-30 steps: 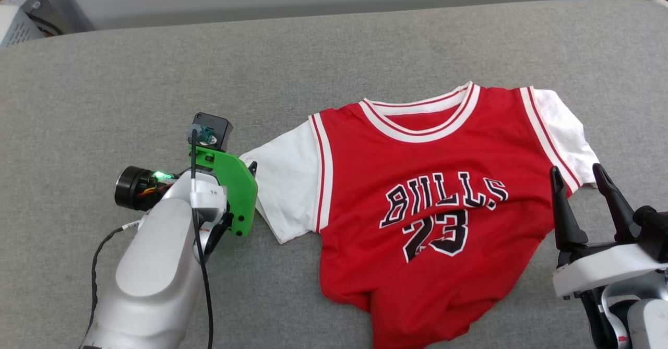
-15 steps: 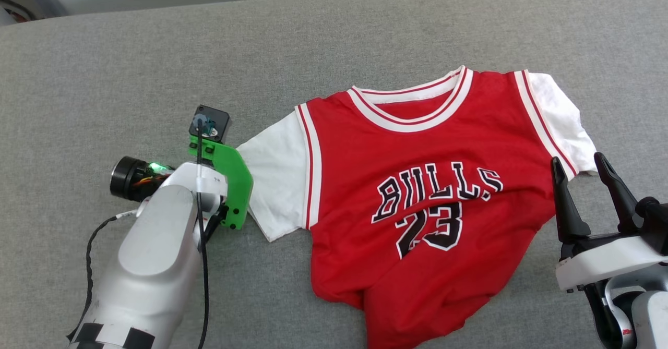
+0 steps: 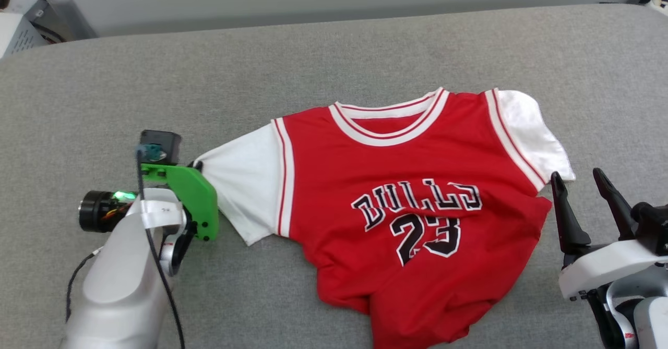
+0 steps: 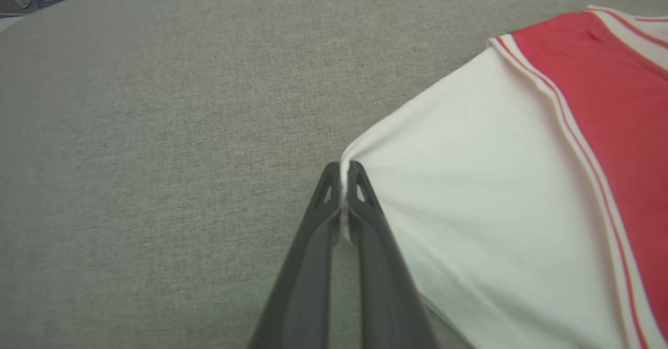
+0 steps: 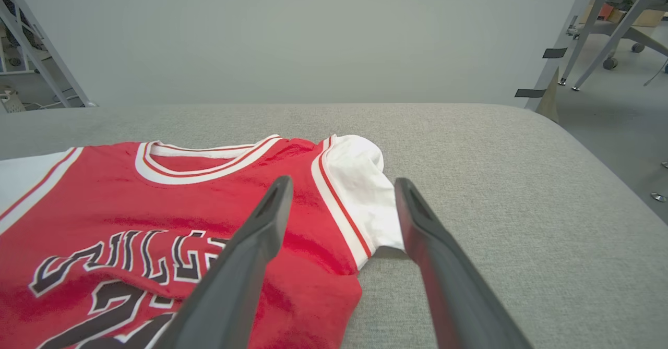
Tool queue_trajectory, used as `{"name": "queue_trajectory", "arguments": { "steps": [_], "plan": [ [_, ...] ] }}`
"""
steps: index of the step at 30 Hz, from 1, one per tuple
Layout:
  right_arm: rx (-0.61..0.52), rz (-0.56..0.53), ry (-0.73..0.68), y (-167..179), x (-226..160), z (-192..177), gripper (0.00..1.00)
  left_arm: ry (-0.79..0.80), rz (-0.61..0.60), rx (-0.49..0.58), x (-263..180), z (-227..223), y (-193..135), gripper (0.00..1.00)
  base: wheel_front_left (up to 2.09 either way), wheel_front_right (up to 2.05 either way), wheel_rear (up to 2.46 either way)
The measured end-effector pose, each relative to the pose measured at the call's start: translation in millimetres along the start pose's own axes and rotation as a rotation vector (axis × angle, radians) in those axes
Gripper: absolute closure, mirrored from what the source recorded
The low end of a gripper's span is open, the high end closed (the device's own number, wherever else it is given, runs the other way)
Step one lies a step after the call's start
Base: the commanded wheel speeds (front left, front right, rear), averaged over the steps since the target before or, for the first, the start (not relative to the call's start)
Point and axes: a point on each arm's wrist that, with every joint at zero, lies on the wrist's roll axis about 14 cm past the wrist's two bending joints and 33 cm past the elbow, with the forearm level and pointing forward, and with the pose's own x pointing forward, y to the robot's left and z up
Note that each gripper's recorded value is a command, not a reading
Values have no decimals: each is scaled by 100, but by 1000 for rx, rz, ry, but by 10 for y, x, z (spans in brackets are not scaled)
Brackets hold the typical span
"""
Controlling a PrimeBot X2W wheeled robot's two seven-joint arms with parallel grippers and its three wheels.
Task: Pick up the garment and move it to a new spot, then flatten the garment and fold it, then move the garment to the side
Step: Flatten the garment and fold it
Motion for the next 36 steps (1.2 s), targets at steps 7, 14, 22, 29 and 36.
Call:
{"name": "queue_trajectory", "arguments": {
  "steps": [7,14,22,29,36],
  "plan": [
    [2,16,92,49,-54,-160,0,-100,76,-32,-423,148,410,100,0,0,0],
    [-1,69,197,181,6,-236,0,-102,53,-93,-867,45,377,100,0,0,0],
    [-80,146,467,175,234,-286,0,-93,-3,-125,-1214,24,108,100,0,0,0],
    [-159,147,664,61,670,-154,0,-111,-44,-116,-1257,154,-53,100,0,0,0],
    [-153,147,820,104,1078,-354,0,-64,-39,-122,-1152,25,-56,100,0,0,0]
  ]
}}
